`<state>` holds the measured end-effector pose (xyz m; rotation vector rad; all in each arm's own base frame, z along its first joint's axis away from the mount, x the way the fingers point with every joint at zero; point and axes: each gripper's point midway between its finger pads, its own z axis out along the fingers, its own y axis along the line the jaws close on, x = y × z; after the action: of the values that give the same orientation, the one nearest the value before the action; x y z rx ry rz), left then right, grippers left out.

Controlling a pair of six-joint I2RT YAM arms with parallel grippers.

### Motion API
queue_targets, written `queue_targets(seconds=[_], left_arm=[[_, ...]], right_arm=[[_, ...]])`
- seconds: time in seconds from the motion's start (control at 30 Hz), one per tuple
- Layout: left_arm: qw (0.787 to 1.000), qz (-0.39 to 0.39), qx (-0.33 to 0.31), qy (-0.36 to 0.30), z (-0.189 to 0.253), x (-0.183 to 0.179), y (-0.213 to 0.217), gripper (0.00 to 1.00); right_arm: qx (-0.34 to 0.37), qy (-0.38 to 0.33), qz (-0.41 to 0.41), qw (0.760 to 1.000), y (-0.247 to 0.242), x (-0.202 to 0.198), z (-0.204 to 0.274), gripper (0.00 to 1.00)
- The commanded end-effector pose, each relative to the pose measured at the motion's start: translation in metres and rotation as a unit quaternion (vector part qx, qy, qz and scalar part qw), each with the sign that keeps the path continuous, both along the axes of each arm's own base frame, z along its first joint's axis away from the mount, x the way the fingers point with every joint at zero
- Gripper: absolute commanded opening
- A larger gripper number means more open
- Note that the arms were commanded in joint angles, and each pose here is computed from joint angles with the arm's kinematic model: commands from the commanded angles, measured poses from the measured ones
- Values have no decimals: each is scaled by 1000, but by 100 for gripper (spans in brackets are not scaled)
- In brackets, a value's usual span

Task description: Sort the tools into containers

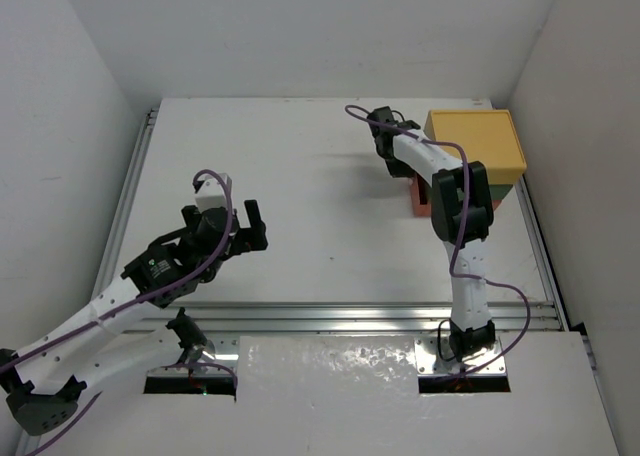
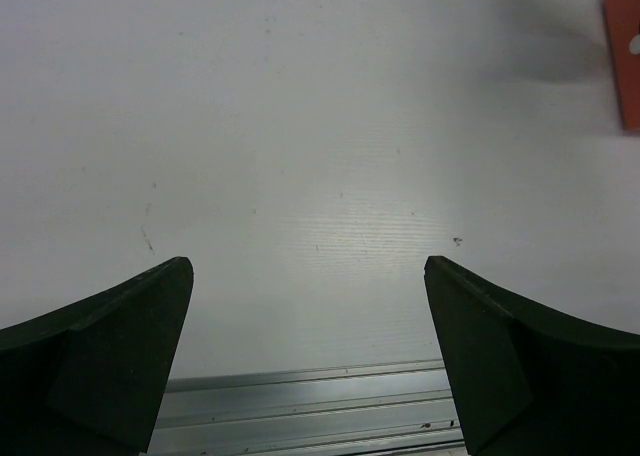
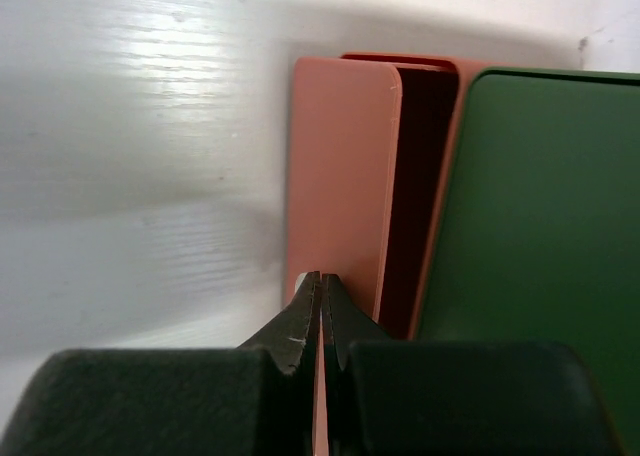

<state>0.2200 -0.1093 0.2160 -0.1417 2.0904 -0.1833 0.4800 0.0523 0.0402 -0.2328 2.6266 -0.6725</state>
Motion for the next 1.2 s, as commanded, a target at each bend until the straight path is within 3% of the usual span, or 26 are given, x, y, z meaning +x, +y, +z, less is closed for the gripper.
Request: queue_targets(seconds=[0.0,0.6,0.87,1.0,1.17], left_arm=[[1000,-9,-8,-14,6,3,-6,100],[1000,-10,-13,-20,9,1,-4,100],[1000,-5,-16,-23,11,1,-2,100],[999,17,-17,-29,14,2,6,100],[994,95,-15,-42,25,4,33,100]], right_arm=[[-33,-20,-3,999,-18,1,28,0],[-81,-18,-19,996,-33,4,16,0],[-19,-32,1,999,0,2,25,0],[43,-38,31,998,37,-5,46,11],[156,-105,68,980,76,-29,115,44]])
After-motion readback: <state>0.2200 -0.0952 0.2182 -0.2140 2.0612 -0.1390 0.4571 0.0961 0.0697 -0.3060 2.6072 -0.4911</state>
